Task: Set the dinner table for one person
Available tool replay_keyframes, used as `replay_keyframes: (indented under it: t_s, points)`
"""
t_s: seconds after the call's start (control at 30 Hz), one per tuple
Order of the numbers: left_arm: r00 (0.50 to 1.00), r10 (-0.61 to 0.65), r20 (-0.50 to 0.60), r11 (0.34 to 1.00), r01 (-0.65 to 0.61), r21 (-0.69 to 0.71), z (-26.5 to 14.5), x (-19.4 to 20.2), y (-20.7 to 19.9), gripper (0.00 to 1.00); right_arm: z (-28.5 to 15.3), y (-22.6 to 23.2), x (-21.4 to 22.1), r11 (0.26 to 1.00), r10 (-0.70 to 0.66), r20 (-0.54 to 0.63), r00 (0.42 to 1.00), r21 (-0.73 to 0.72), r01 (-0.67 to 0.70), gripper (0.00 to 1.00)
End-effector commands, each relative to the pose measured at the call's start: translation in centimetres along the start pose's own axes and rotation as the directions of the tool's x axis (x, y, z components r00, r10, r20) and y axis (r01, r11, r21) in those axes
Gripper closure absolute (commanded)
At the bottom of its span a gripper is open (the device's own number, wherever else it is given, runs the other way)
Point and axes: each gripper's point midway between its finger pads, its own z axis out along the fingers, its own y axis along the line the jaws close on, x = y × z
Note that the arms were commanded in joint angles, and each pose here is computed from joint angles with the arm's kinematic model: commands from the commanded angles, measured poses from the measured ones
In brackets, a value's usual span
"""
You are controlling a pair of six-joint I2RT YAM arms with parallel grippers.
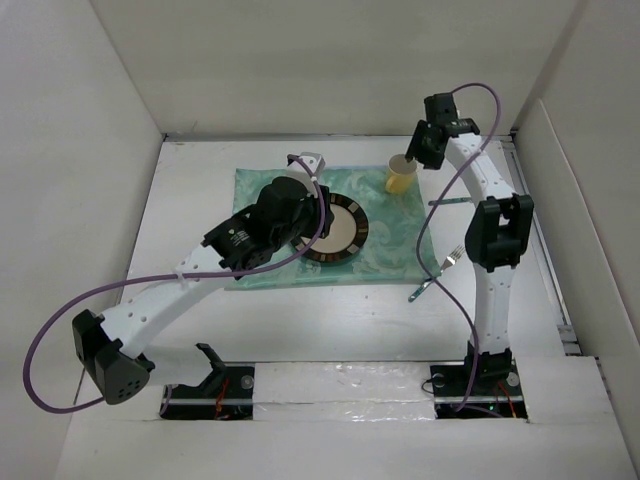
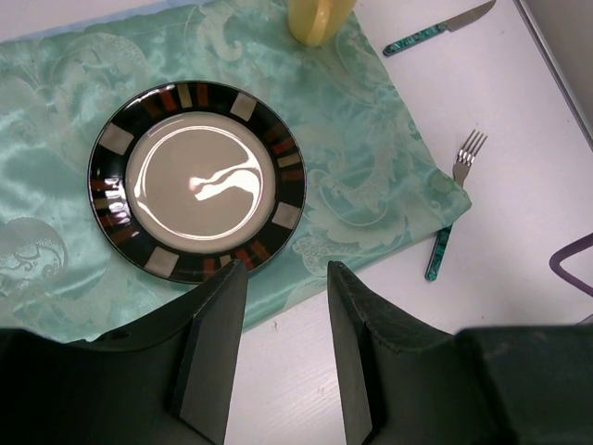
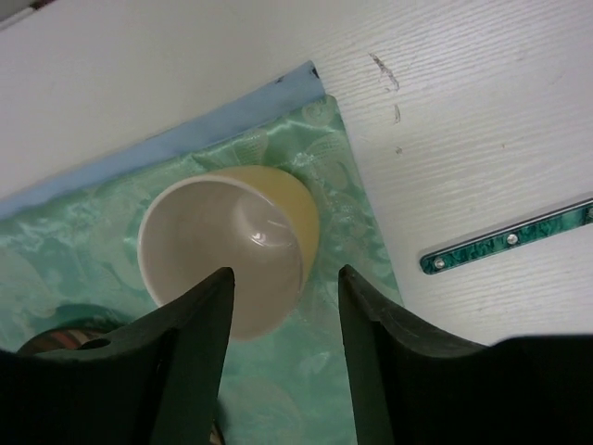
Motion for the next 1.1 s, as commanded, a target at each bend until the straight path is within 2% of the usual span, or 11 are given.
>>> replay_keyframes:
  t_s: [0.0, 0.07, 0.1, 0.13, 0.17, 0.2, 0.33, 0.47, 0.67, 0.87, 1.07]
  points:
    - [0.999, -0.003, 0.038, 0.999, 0.002, 0.035, 0.1, -1.3, -0.8, 0.63, -7.0, -0.9, -7.2, 0.992, 0.113, 0.196, 0.974, -0.083, -0.099, 0.45]
    - [0.999, -0.004, 0.038, 0.999, 0.002, 0.038, 0.3, -1.3, -1.0, 0.63, -7.8, -3.0, -7.5, 0.988, 0.153, 0.224, 0.962, -0.059, -0.143, 0.48]
    - [0.999, -0.004, 0.038, 0.999, 0.002, 0.047, 0.3, -1.3, -1.1, 0.63, -8.0, -4.2, -7.4, 0.985, 0.174, 0.238, 0.956, -0.051, -0.166, 0.73]
    - [0.999, -0.005, 0.038, 0.999, 0.003, 0.051, 0.4, -1.2, -1.2, 0.63, -9.3, -5.9, -8.9, 0.972, 0.233, 0.296, 0.926, -0.076, -0.221, 0.86]
    - [0.999, -0.006, 0.042, 0.998, 0.004, 0.055, 0.3, -1.2, -1.2, 0.63, -7.3, -7.9, -6.0, 0.968, 0.252, 0.237, 0.939, -0.036, -0.250, 1.00]
    - [0.999, -0.007, 0.040, 0.998, 0.005, 0.062, 0.3, -1.1, -1.3, 0.63, -6.7, -9.2, -5.2, 0.960, 0.279, 0.223, 0.934, -0.030, -0.280, 1.00]
    - [0.999, -0.009, 0.043, 0.998, 0.006, 0.063, 0.2, -0.9, -0.9, 0.63, -3.2, -14.0, -0.3, 0.935, 0.333, 0.124, 0.935, 0.082, -0.344, 1.00]
    - [0.999, 0.008, 0.033, 0.998, -0.010, 0.060, 0.1, -0.4, -0.7, 0.63, 0.7, -15.9, 3.0, 0.930, 0.323, 0.025, 0.946, 0.179, -0.322, 0.64]
    - [1.000, 0.016, 0.021, 0.998, -0.018, 0.066, 0.1, -0.1, -0.7, 0.63, 2.5, -15.3, 2.2, 0.923, 0.348, 0.005, 0.938, 0.173, -0.343, 0.48]
    - [1.000, 0.015, 0.006, 0.998, -0.015, 0.065, 0.4, 0.6, -0.6, 0.63, 3.3, -15.3, 0.9, 0.912, 0.374, 0.012, 0.927, 0.178, -0.370, 0.47]
    - [1.000, 0.016, 0.010, 0.998, -0.016, 0.059, 0.7, 0.4, -0.6, 0.63, 4.3, -16.4, 2.8, 0.895, 0.378, -0.013, 0.926, 0.262, -0.361, 0.49]
